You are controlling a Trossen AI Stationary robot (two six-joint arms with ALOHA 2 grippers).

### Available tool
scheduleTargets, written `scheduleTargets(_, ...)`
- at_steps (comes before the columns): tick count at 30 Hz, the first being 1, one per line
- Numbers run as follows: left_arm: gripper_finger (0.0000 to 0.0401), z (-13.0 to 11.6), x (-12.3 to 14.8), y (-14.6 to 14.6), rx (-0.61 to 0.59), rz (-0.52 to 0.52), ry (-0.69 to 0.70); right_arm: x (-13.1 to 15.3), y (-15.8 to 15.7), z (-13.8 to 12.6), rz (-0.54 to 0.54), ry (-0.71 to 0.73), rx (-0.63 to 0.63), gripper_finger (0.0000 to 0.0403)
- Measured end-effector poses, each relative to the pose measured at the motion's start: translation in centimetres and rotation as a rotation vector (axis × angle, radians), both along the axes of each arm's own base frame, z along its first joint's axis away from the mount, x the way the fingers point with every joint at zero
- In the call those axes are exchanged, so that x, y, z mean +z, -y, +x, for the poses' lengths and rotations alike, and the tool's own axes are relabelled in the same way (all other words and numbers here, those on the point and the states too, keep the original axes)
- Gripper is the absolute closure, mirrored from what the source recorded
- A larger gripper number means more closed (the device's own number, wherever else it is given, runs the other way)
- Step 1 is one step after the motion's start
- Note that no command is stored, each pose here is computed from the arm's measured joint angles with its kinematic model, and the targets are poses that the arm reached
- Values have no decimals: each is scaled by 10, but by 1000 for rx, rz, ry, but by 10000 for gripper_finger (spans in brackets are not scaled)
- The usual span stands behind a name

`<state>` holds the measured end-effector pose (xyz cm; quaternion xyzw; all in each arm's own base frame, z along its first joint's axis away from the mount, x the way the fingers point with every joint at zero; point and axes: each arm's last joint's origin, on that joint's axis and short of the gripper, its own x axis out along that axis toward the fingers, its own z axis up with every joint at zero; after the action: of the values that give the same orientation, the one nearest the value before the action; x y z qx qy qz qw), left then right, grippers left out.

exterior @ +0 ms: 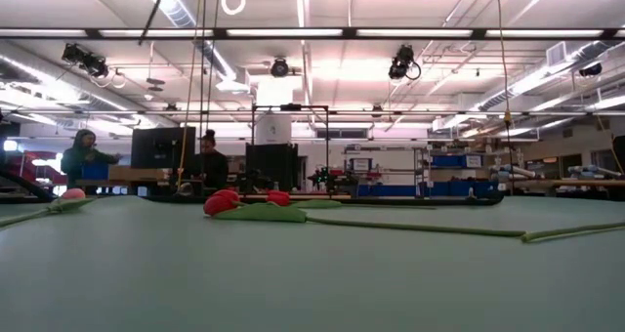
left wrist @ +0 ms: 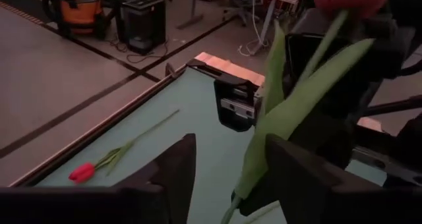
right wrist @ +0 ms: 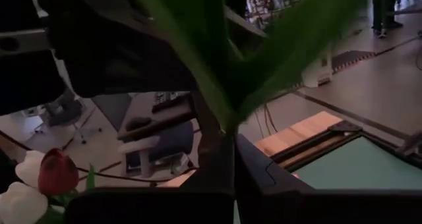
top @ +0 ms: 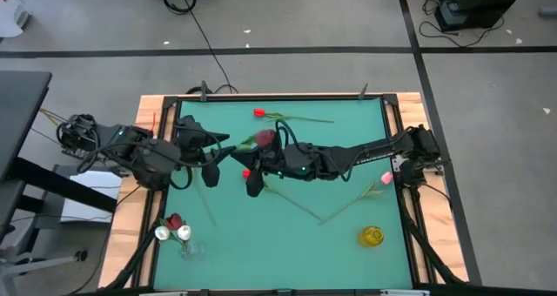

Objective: Sort flowers into vase by color
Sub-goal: Put the dark red flower into the transparent vase

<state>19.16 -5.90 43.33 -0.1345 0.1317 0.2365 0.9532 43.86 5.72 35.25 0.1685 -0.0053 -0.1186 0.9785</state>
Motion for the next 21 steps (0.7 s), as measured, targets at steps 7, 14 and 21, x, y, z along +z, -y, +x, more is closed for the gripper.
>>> scheduleTargets(7,227,-2,1,-1,-15,37,-17,2,12,2,-4,22,59,401)
scheduleTargets(14,227,-1,0,1,-86,36,-42,4,27,4,0,38,104,401)
scheduleTargets(21,245,0,0,-3,-80,74,-60,4,39,5,23,45,152,401)
